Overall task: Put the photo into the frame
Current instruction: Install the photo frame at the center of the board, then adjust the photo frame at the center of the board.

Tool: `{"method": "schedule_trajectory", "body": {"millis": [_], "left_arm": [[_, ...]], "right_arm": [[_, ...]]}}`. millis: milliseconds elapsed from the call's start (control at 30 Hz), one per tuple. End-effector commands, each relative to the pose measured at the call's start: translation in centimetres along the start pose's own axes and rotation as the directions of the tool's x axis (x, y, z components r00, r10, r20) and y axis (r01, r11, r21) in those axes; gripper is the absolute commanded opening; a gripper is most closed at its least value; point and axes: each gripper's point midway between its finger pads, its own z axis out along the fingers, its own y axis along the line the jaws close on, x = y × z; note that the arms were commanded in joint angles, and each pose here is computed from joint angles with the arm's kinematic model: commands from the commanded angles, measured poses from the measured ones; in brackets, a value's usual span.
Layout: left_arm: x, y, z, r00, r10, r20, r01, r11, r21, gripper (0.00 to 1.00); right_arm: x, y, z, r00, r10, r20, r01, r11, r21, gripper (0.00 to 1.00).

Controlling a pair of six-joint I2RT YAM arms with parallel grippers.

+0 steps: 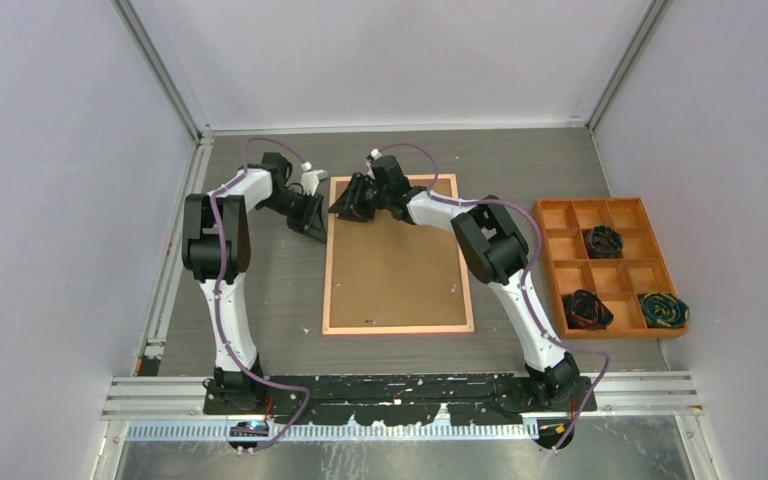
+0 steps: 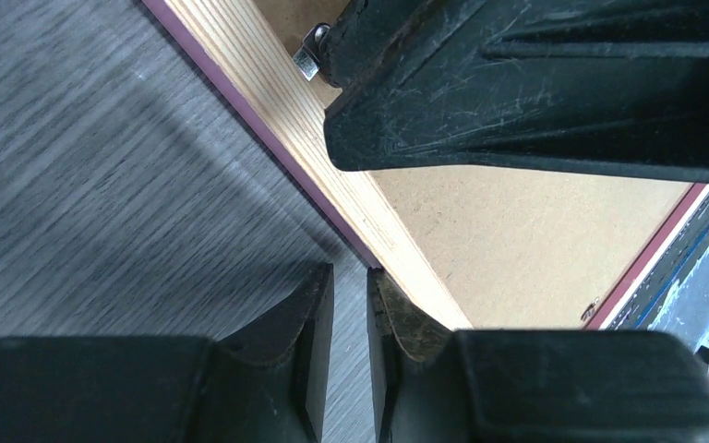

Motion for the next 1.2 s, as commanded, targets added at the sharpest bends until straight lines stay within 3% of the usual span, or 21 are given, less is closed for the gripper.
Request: {"method": "schedule_trajectory", "body": {"millis": [0,333,533,667,867,1067,1167], "left_arm": [[0.0,-0.5,-0.1,1.000,0.026,0.006,-0.026,1.000,0.001,0.23],[0.1,-0.6,-0.3,0.999,0.032,0.005,-0.032,0.999,-0.002,0.23],[0.2,-0.6,-0.7,0.999,0.046,-0.001,-0.046,0.999,-0.023,0.23],[0.4,-0.7,-1.5,0.996,0.085,-0.006,-0.085,0.995,-0.049,0.23],[2.4,-1.5,-2.3,0.992,0.123,-0.041,-0.125,0.991,-0.051,0.26],[5.5,-2.8,-2.4,0.977,0.193,-0.096,-0.197,0.979,-0.041,0.28],[7.0,-3.6,-1.8,0.958,0.250,-0.143,-0.258,0.965,-0.043,0.28]], "right_arm": [[1.6,0.1,1.2,0.999,-0.008,-0.032,0.008,1.000,-0.006,0.42],[1.2,0.8,0.7,1.000,-0.021,-0.014,0.020,1.000,-0.015,0.44],[-1.8,3.8,-3.3,0.995,-0.070,0.077,0.074,0.996,-0.044,0.66],[-4.5,3.2,-8.2,0.985,-0.070,0.159,0.072,0.997,-0.003,0.73],[-9.7,-2.6,-17.5,0.937,-0.121,0.327,0.027,0.960,0.278,0.84],[-12.7,-11.7,-27.1,0.832,-0.079,0.549,-0.245,0.835,0.493,0.92],[-12.5,-14.8,-28.0,0.823,-0.048,0.565,-0.306,0.802,0.514,0.92]]}}
